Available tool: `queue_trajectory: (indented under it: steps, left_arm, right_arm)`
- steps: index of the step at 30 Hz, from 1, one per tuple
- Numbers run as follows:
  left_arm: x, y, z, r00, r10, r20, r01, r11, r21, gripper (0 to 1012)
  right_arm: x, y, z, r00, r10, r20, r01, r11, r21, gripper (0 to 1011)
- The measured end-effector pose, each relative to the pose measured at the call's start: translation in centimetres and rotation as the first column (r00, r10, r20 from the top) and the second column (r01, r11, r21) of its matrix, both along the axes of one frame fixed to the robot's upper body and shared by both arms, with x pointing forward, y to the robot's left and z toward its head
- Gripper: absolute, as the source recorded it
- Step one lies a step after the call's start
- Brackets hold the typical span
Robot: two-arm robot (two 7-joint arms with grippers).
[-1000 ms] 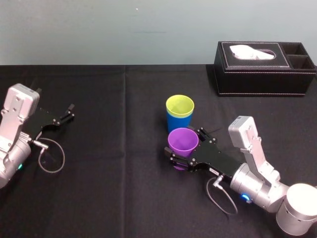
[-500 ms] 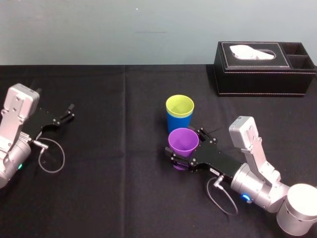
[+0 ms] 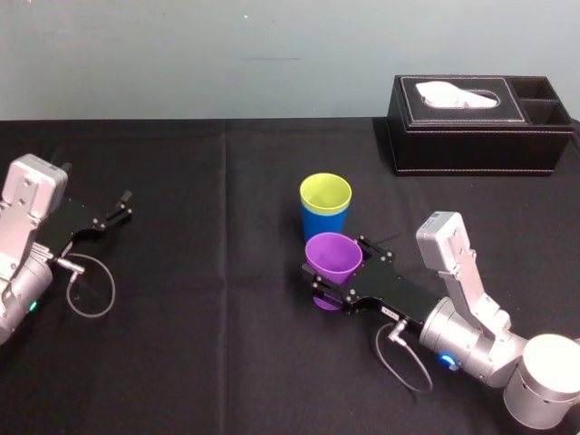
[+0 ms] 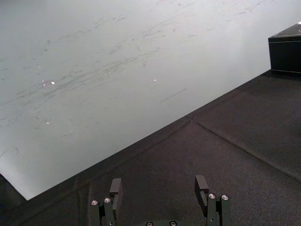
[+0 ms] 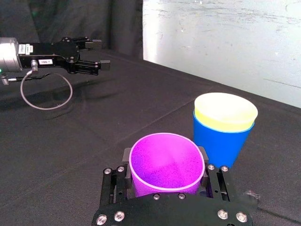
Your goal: Stack the three plastic cups sequentially using one hand.
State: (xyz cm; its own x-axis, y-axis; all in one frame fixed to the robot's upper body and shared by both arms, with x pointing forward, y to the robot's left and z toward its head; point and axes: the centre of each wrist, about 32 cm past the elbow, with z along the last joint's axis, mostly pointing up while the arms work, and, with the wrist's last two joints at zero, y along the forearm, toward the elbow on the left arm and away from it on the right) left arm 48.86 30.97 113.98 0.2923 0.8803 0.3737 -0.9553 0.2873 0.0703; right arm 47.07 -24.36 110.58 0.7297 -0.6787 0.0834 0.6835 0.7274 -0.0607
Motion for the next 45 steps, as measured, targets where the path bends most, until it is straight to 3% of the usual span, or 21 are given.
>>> queue_trajectory:
  steps: [7, 19, 27, 34, 45]
  left_arm:
    - [0.0, 0.0, 0.0, 1.0, 0.0, 0.0, 0.0, 1.0, 0.0, 1011]
    - [0.0, 0.0, 0.0, 1.0, 0.0, 0.0, 0.0, 1.0, 0.0, 1011]
    - [0.0, 0.0, 0.0, 1.0, 0.0, 0.0, 0.0, 1.0, 0.0, 1011]
    - [0.0, 0.0, 0.0, 1.0, 0.0, 0.0, 0.0, 1.0, 0.0, 1011]
    - [0.0, 0.0, 0.0, 1.0, 0.0, 0.0, 0.0, 1.0, 0.0, 1011]
  right_arm:
    - [0.1, -0.4, 0.7, 1.0, 0.015, 0.009, -0.015, 1.0, 0.016, 741]
    - [0.8, -0.9, 5.3, 0.998, 0.051, 0.032, -0.053, 0.997, 0.049, 735]
    - [2.3, -0.6, 8.2, 0.996, 0.033, 0.082, -0.038, 0.998, 0.058, 735]
    - [4.0, 0.1, 9.1, 0.994, 0.004, 0.107, -0.011, 0.998, 0.058, 735]
    - [6.0, 0.9, 8.5, 0.994, -0.028, 0.109, 0.022, 0.998, 0.061, 735]
